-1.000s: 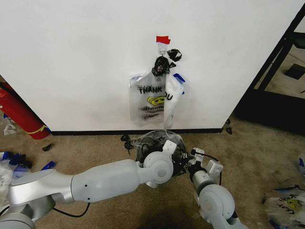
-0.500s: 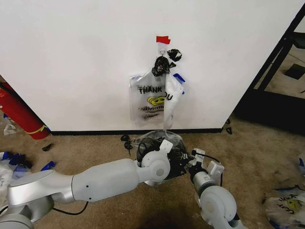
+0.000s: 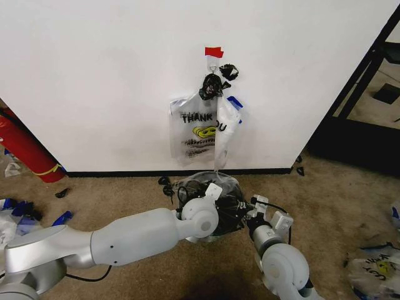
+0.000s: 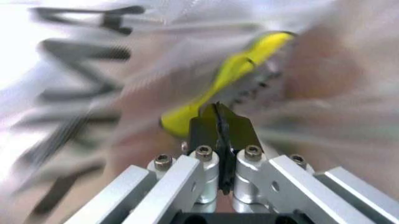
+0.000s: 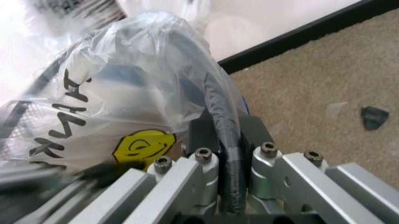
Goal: Pick up the garbage bag from the wall and place it over the trash bin.
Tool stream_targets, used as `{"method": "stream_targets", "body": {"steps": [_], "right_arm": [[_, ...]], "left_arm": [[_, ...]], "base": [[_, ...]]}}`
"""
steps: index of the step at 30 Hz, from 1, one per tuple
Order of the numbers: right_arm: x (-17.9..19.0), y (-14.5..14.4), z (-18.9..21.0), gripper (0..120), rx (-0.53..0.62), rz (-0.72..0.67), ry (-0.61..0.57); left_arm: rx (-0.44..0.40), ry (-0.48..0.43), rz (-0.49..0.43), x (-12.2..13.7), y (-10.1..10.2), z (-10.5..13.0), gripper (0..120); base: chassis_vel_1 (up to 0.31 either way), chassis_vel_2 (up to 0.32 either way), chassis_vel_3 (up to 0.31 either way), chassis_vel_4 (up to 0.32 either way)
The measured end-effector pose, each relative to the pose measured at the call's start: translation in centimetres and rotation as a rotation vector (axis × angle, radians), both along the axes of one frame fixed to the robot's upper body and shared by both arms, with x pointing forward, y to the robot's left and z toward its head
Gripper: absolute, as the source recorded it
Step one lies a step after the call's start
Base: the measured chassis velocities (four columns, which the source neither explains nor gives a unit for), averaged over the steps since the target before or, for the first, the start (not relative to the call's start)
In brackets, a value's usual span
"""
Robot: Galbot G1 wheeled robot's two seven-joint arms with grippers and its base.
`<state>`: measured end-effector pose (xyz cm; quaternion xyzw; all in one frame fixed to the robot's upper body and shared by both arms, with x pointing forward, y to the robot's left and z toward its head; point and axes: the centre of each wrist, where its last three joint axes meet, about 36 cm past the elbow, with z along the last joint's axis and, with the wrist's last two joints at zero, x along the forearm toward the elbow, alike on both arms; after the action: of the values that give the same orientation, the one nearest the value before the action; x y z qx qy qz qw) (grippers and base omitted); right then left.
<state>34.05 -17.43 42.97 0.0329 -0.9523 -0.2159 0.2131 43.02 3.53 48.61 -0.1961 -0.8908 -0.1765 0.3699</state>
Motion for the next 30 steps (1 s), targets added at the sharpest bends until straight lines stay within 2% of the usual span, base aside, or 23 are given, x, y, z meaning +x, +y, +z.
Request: {"method": "stream_targets", "body": {"steps": [3, 6, 9, 15, 20, 30], "right_arm": [[0.5, -0.3, -0.2, 1, -0.003, -0.013, -0.005], [0.9, -0.5, -0.1, 1, -0.001, -0.021, -0.011], [0.8, -0.4, -0.2, 1, 0.002, -0.016, -0.009], [0.5, -0.2, -0.3, 1, 0.003, -0.01, -0.004], [0.3, -0.2, 0.0, 1, 0.004, -0.006, -0.011], [-0.1, -0.1, 0.4, 1, 0.008, -0.001, -0.019]], "left_arm": [[-0.022, 0.003, -0.018, -0.9, 0.3, 0.8, 0], [-0.086, 0.018, -0.03, -1.6, 0.5, 1.3, 0], [-0.172, 0.012, -0.025, -1.2, 0.0, 1.3, 0], [-0.252, -0.007, -0.005, -0.2, -1.3, 1.4, 0], [-0.262, -0.023, 0.007, 0.6, -1.9, 0.6, 0], [-0.209, -0.037, 0.032, 1.5, -1.9, -1.7, 0]], "base": [[0.0, 0.0, 0.0, 0.0], [0.0, 0.0, 0.0, 0.0], [0.0, 0.0, 0.0, 0.0], [0.0, 0.0, 0.0, 0.0], [0.0, 0.0, 0.0, 0.0], [0.0, 0.0, 0.0, 0.0]]}}
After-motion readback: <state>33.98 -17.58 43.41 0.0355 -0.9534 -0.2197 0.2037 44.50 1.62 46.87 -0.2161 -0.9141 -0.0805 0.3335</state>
